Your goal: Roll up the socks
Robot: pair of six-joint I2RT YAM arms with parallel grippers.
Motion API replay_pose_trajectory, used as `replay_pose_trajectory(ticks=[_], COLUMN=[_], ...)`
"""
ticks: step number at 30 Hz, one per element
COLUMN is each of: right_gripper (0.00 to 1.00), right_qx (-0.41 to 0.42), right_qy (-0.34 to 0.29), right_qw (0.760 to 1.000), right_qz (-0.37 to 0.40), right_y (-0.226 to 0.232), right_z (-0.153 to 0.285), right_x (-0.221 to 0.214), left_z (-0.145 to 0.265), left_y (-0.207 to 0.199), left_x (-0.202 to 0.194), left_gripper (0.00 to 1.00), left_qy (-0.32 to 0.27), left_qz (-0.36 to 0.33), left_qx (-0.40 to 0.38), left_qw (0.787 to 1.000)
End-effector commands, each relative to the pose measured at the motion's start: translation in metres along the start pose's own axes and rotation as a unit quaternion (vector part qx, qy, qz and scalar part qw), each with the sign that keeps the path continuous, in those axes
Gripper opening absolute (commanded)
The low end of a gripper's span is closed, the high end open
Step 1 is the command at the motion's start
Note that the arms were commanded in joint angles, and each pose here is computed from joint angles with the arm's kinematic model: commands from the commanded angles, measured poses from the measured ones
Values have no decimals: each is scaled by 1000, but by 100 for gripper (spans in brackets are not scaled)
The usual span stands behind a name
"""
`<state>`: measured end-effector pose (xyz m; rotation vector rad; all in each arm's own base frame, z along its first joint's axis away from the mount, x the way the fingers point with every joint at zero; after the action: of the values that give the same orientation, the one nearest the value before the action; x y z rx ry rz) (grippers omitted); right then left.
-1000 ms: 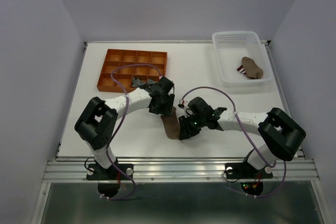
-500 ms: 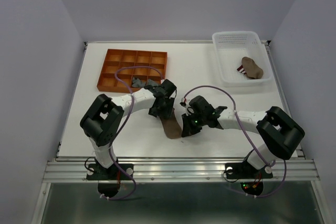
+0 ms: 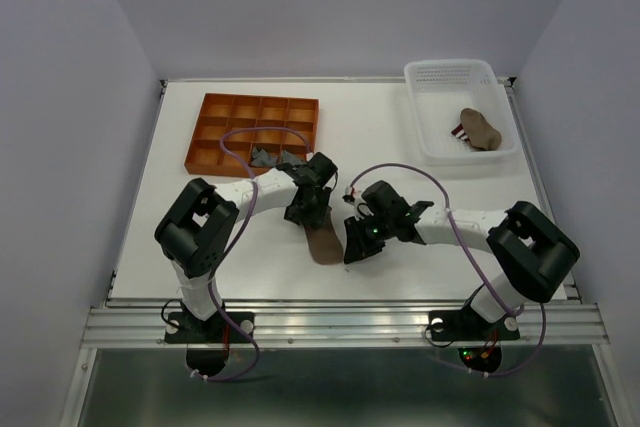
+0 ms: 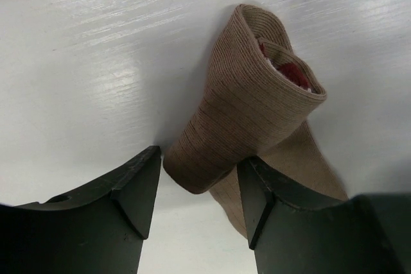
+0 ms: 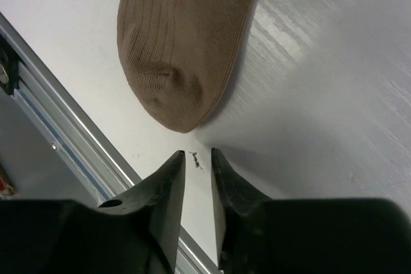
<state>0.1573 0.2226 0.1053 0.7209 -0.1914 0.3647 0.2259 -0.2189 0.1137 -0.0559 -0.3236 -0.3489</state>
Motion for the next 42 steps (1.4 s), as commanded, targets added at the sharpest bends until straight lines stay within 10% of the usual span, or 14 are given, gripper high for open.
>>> replay_pose_trajectory(ticks=[1,20,28,42], right_gripper=[37,44,1,1], right_qx=[26,33,-8,-112], right_qy=[-20,-15,-30,-33], right_qw=[999,998,997,989], right_qz=[36,-42,-71,-92], right_y=[7,6,-1,-37], right_z=[4,-20,-26,-2], right_x=[9,19,21,23], left_z=[2,0,-2,-2], left_y=[1,-2,-3,20], left_x=[-1,-11,-13,-36], left_gripper=[60,59,59,59], left_qy=[8,9,8,54], left_qz=[8,52,62,16], left_qx=[17,2,-11,86], left_qw=[1000,999,998,995])
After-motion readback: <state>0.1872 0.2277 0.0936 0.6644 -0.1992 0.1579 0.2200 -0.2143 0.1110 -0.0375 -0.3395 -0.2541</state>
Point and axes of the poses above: each gripper's point midway between its finger pads, its own z axis back along the fingers, its own y axis along the line the jaws close on, x = y × z, the point moved 10 cm from there along z, back along the fingers, and after that the axes turned 6 degrees about -z, right-handed, at the moved point
